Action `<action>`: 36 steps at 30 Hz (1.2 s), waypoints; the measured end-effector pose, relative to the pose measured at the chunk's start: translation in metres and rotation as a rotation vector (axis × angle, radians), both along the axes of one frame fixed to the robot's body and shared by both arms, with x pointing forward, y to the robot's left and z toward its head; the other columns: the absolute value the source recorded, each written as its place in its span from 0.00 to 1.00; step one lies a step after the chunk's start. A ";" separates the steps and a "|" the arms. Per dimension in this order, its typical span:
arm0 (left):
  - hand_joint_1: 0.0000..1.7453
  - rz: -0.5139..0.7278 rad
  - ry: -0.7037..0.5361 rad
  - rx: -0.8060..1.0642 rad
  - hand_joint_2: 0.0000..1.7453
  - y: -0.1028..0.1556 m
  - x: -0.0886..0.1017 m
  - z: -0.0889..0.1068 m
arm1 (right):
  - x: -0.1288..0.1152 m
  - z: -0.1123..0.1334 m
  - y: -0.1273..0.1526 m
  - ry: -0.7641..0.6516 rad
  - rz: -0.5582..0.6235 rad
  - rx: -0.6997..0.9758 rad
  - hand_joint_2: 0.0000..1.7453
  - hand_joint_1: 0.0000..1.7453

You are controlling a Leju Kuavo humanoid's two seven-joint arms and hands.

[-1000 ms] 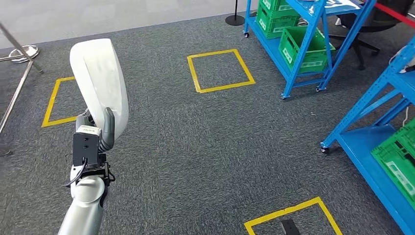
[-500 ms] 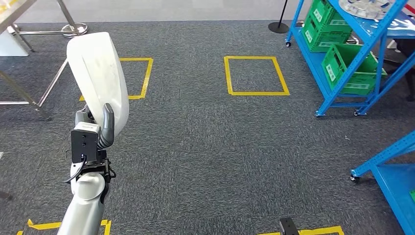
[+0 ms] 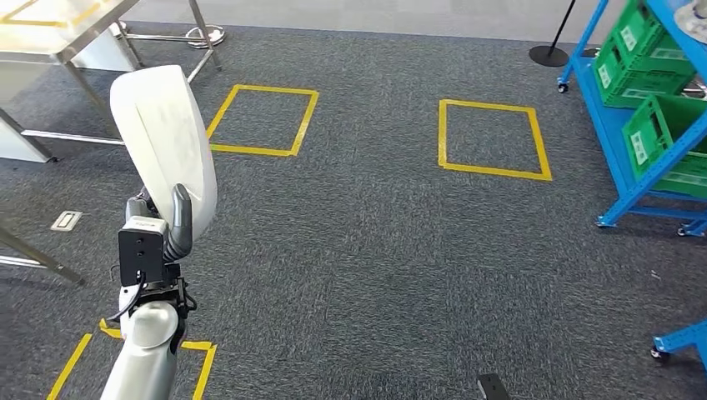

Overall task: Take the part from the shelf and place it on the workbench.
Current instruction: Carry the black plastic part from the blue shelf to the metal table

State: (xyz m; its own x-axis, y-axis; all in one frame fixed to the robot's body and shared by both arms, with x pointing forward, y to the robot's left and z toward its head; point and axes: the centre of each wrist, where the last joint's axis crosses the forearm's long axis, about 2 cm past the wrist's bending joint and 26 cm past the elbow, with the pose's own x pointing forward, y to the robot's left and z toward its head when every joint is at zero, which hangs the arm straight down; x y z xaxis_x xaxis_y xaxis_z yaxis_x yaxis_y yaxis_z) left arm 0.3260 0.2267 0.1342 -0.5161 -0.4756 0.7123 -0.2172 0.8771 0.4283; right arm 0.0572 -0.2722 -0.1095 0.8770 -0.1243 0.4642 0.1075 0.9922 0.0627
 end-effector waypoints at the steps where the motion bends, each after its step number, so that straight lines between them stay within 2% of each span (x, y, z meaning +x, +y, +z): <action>1: 1.00 0.000 0.000 0.000 1.00 0.000 -0.001 0.000 | 0.000 0.000 0.000 0.000 0.001 0.001 0.00 0.00; 11: 1.00 0.002 -0.026 -0.006 1.00 0.001 0.000 0.006 | 0.005 0.001 0.002 -0.005 0.001 0.005 0.00 0.00; 36: 1.00 0.011 -0.010 -0.012 1.00 0.003 0.000 0.004 | 0.004 0.001 0.005 -0.008 -0.015 0.019 0.00 0.00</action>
